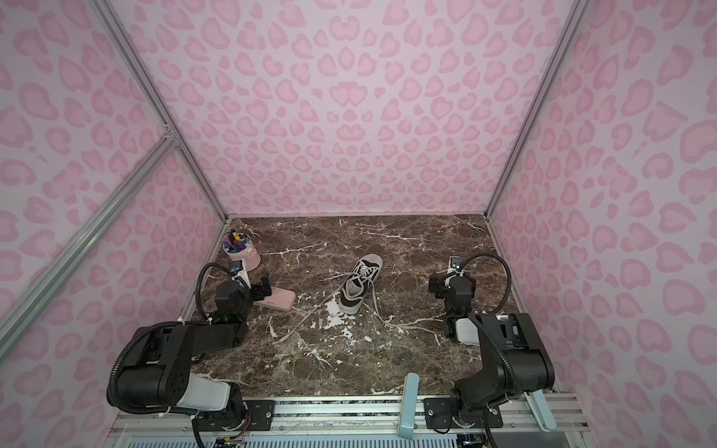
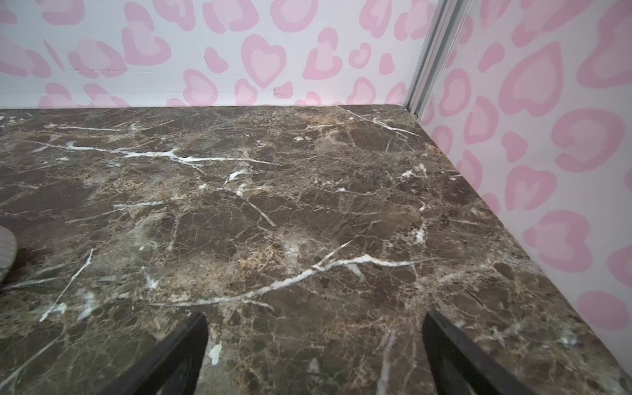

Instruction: Tie the shoes

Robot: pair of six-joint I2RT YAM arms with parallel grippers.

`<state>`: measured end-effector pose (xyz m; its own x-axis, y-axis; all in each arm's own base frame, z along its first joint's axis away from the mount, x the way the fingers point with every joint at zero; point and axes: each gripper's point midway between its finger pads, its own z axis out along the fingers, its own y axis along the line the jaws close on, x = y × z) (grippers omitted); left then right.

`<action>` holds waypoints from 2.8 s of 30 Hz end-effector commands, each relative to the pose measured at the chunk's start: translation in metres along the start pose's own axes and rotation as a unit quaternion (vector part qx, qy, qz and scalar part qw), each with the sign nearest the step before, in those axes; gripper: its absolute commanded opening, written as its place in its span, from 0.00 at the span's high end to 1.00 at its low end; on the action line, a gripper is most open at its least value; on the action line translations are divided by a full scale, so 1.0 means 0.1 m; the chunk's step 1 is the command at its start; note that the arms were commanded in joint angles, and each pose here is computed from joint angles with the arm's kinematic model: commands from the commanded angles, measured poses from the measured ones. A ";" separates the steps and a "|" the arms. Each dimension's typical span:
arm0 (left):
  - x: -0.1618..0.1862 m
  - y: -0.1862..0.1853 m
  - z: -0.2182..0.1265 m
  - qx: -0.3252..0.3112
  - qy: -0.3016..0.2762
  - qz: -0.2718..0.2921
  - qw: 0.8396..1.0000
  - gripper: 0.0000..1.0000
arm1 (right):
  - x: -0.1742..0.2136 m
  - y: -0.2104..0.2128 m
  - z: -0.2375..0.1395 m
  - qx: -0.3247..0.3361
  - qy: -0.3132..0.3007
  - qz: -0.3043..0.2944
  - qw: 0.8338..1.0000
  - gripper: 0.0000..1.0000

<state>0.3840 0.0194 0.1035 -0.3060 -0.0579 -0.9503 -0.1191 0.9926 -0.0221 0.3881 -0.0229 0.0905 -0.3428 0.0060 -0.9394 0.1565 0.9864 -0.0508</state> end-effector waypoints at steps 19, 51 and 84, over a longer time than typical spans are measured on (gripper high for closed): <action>-0.14 0.00 0.01 -0.001 -0.026 0.001 1.000 0.03 | -0.08 -0.02 0.00 0.006 -0.017 0.002 1.000 0.00; -0.60 -0.96 -0.75 0.087 0.156 -0.109 0.978 0.03 | -0.63 1.46 -0.37 -0.178 0.244 0.138 0.943 0.00; -0.03 -1.42 -0.83 0.146 0.305 -0.119 0.934 0.03 | -0.04 3.18 0.29 -0.362 0.439 0.115 0.814 0.00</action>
<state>0.3253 -0.1337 0.1325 -0.7918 -0.2343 -0.5641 0.0034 0.9218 -0.3877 0.4794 0.2740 0.0742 -0.9478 0.0669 -0.3118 -0.1375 0.7963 0.5890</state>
